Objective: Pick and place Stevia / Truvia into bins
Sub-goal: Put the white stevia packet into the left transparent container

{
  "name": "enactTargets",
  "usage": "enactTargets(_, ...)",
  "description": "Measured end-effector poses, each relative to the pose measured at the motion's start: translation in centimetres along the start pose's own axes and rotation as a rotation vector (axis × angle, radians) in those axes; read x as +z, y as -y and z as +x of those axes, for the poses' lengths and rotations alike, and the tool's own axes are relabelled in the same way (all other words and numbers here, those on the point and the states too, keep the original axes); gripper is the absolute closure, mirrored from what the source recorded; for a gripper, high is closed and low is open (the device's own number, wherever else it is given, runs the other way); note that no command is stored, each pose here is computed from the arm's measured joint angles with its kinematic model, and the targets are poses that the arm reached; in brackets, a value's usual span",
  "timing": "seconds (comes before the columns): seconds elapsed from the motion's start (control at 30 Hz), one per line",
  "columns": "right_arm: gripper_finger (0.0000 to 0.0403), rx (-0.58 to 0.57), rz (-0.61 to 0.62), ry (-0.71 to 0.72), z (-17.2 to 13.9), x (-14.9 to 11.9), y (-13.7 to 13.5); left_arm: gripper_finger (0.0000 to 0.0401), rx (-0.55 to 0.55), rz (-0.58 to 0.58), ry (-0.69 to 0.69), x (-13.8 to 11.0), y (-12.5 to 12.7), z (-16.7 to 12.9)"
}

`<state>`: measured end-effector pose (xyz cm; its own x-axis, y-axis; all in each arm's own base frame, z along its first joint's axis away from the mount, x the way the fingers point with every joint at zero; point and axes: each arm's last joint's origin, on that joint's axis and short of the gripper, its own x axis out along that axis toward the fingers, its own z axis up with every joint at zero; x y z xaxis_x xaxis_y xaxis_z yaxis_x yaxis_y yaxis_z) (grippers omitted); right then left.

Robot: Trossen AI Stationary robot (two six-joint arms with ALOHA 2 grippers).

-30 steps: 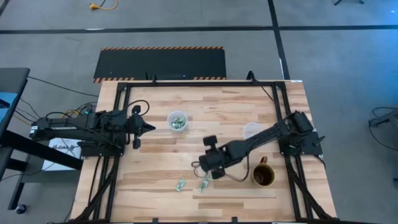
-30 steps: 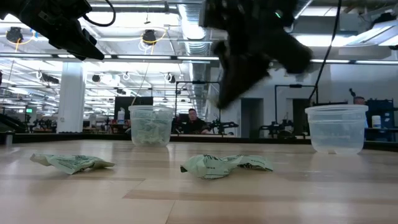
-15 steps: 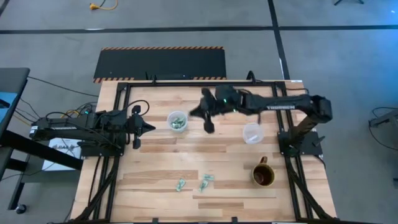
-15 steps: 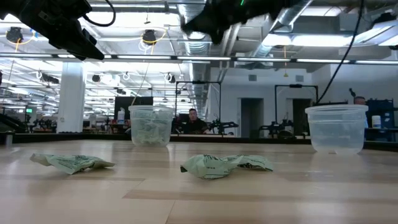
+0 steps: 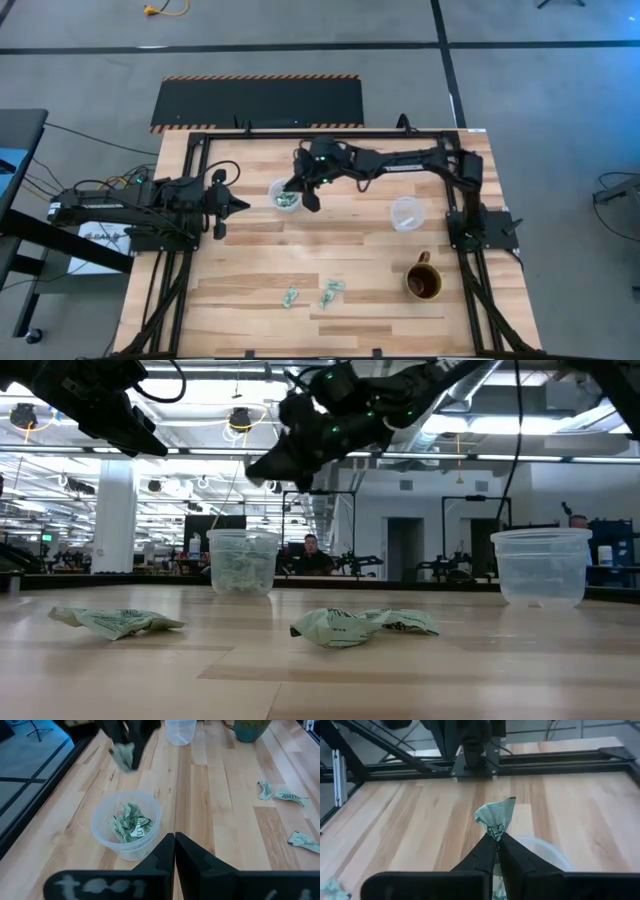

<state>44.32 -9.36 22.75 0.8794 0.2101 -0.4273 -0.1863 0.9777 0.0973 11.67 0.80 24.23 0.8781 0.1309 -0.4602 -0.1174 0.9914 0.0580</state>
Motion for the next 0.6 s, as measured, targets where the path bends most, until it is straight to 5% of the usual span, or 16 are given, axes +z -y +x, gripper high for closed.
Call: enactTargets(0.6, 0.0297, 0.025, 0.038, -0.073, 0.9, -1.3, 1.1, 0.0401, 0.0, 0.0, 0.001, 0.0, 0.0, 0.0)
